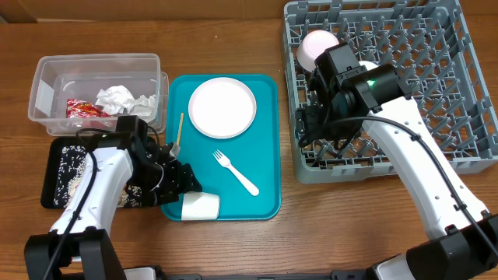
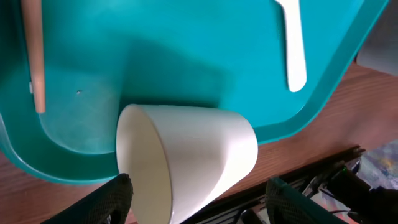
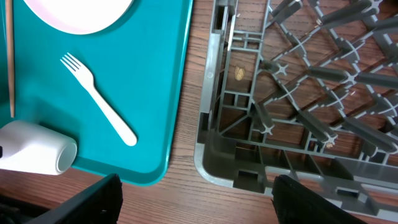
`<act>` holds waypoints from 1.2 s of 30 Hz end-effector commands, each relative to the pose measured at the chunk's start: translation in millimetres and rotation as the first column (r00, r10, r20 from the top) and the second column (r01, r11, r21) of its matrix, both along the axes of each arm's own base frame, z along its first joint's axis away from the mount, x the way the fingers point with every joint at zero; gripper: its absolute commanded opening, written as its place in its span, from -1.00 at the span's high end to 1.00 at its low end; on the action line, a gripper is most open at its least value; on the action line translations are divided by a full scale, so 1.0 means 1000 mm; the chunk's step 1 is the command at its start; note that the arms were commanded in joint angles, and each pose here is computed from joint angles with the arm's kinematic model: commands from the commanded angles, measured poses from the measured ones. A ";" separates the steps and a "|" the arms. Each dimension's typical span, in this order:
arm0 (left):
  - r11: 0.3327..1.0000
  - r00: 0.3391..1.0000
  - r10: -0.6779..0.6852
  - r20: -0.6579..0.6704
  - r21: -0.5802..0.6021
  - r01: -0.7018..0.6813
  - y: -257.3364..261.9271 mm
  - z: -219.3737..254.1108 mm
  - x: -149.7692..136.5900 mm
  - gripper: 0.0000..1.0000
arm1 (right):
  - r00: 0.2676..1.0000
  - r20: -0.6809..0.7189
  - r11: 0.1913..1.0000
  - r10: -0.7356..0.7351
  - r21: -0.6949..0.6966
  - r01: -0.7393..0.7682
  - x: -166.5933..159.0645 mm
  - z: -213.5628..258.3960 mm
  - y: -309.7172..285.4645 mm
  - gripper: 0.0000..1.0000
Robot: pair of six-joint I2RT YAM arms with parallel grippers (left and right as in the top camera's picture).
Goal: Sort waste into correct bins and load items into the dishwasher
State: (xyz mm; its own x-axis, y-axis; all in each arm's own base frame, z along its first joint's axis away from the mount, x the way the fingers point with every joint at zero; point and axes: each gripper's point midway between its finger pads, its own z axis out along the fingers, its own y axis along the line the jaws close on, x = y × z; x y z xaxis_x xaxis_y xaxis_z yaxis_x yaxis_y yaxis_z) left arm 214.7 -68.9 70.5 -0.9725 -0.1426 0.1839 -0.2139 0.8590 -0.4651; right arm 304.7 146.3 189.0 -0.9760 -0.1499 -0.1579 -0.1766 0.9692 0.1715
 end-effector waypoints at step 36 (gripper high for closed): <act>0.955 0.987 -0.001 0.161 -0.292 0.048 -0.038 -0.009 0.006 0.92 | 1.000 0.023 1.000 -0.001 -0.002 0.001 0.003 0.006 -0.002 -0.55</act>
